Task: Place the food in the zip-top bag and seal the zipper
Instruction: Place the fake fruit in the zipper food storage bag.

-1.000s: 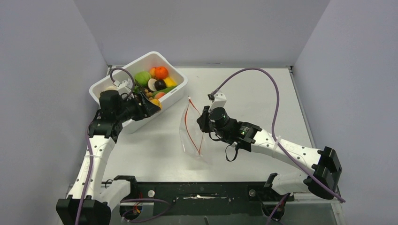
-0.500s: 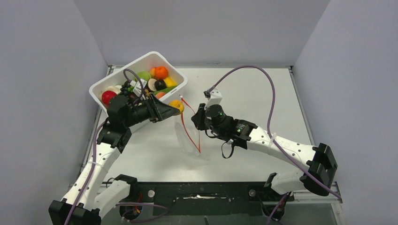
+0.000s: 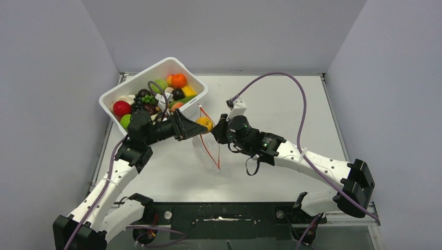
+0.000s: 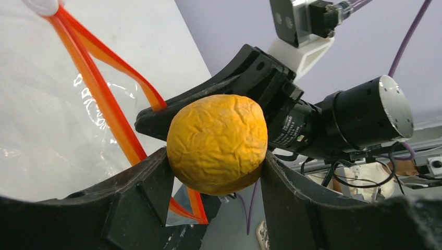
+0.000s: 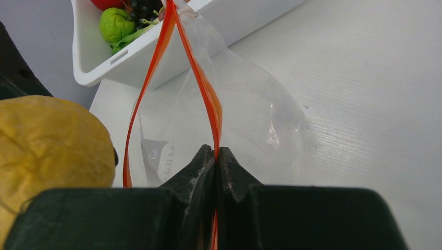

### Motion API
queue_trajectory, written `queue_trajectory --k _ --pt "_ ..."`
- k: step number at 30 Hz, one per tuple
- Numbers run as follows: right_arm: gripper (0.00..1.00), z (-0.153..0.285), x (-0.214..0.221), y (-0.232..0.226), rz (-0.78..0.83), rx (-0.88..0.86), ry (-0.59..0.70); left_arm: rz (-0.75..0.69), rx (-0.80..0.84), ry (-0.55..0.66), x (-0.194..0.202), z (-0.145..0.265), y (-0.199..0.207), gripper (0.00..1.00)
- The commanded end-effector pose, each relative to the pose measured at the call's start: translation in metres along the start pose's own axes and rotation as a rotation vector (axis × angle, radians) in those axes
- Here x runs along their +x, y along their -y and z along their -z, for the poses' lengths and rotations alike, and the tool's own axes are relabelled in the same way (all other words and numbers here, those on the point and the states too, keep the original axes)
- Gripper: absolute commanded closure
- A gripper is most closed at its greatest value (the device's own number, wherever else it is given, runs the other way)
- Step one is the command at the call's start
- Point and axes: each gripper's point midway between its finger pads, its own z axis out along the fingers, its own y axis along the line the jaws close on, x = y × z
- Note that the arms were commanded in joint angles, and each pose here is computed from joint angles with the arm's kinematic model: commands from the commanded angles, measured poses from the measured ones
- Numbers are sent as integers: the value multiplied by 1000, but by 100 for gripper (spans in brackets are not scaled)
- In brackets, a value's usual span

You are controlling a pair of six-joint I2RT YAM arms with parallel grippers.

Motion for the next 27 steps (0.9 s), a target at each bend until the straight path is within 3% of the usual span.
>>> queue_trajectory --k 1,11,23,27 --pt "100 3 -31 -28 -47 -78 84 -45 14 48 -9 -5 3 63" --pt "100 9 -34 -28 -70 -95 106 -81 -227 34 -3 -3 -50 63" --pt "100 13 -35 -25 -79 -92 121 -85 -305 -3 3 0 -63 63" --pt "100 13 -35 -25 -79 -93 122 -86 -304 -7 3 -1 -62 58"
